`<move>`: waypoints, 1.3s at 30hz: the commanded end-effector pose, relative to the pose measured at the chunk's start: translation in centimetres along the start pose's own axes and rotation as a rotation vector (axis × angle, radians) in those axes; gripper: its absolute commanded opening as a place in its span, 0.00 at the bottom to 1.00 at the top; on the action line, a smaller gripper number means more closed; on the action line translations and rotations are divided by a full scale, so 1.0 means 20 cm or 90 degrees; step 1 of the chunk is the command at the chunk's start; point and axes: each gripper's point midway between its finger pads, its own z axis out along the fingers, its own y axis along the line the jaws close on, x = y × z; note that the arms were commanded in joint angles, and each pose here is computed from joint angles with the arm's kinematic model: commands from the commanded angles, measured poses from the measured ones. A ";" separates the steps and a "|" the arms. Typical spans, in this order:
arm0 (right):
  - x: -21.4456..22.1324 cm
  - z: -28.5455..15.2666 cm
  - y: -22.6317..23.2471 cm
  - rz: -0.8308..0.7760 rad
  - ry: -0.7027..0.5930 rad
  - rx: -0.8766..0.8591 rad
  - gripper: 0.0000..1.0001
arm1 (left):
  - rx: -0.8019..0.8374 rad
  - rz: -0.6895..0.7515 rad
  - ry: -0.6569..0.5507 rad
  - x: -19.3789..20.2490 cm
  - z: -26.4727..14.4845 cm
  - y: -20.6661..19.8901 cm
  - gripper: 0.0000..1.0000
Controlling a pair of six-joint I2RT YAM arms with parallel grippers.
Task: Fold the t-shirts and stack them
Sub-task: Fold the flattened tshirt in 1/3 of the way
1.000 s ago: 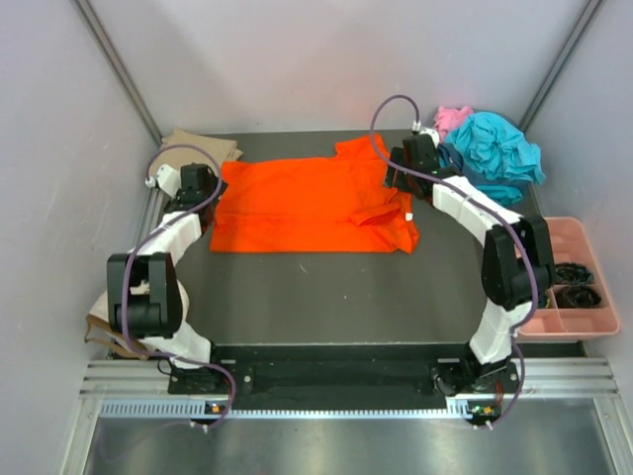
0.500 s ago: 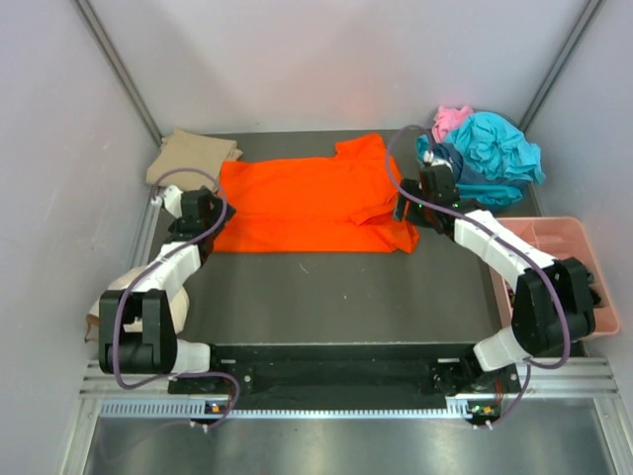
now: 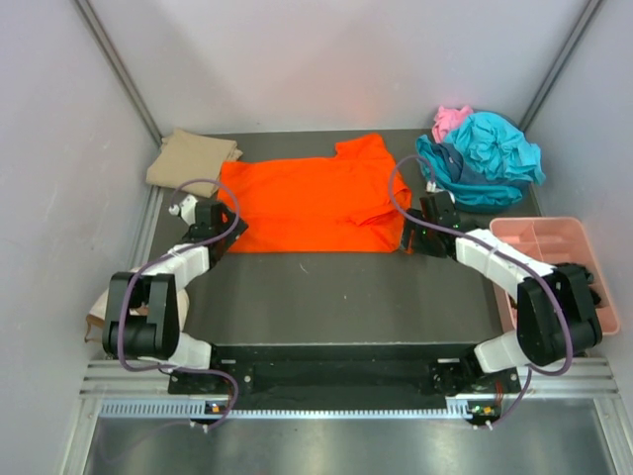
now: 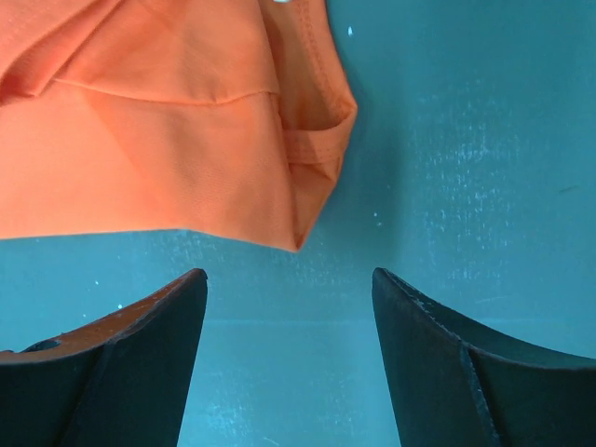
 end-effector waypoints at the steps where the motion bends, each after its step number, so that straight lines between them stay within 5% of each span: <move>1: -0.07 0.00 0.04 0.010 -0.036 -0.017 0.71 | 0.011 0.013 -0.016 -0.02 0.04 -0.03 0.99; 14: -0.10 0.11 0.08 -0.006 -0.027 -0.026 0.59 | -0.018 0.012 -0.005 0.02 0.10 0.02 0.99; 23: -0.11 0.16 0.10 -0.008 -0.020 -0.029 0.42 | -0.028 0.013 -0.008 0.01 0.11 0.03 0.99; 26: -0.11 0.17 0.10 -0.008 -0.018 -0.029 0.30 | -0.030 0.013 -0.009 0.01 0.11 0.03 0.99; 30: -0.09 0.18 0.10 -0.010 -0.011 -0.026 0.00 | -0.039 0.013 -0.004 0.02 0.12 0.04 0.99; 39: -0.03 0.12 0.01 -0.002 0.007 0.023 0.00 | -0.074 0.021 0.000 0.02 0.12 0.09 0.99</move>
